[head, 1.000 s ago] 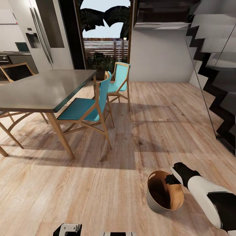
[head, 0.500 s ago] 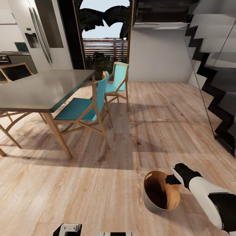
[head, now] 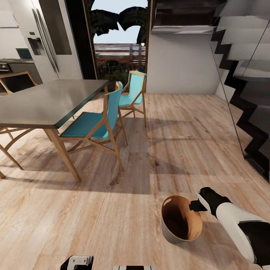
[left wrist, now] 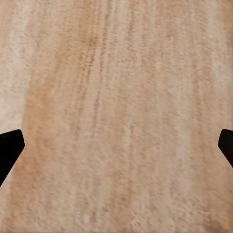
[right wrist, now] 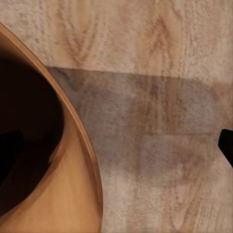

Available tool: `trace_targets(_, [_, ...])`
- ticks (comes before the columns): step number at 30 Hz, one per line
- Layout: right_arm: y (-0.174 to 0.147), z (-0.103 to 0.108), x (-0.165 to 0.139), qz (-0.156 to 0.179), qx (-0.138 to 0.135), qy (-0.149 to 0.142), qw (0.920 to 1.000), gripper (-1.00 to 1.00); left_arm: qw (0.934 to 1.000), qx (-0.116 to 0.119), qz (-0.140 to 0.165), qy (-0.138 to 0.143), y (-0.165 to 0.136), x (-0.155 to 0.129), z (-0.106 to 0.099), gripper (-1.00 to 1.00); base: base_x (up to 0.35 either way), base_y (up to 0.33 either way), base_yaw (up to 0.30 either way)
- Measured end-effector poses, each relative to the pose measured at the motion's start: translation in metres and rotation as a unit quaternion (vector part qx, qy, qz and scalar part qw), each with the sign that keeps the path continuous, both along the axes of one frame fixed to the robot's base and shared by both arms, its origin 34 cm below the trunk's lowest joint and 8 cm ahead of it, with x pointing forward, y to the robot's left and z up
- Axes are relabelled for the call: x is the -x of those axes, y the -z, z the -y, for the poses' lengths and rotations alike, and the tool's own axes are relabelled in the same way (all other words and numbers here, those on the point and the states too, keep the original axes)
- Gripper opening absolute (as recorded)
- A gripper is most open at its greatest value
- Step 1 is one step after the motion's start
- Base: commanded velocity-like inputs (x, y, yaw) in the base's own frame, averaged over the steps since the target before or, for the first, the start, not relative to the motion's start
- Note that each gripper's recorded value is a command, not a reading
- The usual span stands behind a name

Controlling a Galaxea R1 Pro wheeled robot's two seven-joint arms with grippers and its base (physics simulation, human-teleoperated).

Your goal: Put the three can of soda from the living room inside the tash can in the kitchen.

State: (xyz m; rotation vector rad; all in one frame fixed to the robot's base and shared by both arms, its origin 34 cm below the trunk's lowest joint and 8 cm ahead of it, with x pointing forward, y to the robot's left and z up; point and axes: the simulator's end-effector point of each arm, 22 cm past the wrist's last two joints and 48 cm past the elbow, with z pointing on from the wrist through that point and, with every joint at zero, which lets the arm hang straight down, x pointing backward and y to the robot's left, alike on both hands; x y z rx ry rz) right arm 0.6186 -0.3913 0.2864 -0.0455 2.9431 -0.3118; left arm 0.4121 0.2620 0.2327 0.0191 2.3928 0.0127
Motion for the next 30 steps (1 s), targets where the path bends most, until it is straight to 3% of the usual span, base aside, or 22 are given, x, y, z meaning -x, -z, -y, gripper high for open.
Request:
trace_targets(22, [0.000,-0.001,0.000,-0.001,0.001,-0.002,1.0000,1.00,1.0000,0.000,0.000,0.001,0.000,0.000,0.000,1.00,0.000,-0.001,0.000])
trace_targets(30, [0.019,-0.001,0.008,-0.017,0.000,-0.002,0.9999,1.00,0.9999,0.000,-0.017,0.001,0.012,0.009,0.001,1.00,0.000,0.000,0.000])
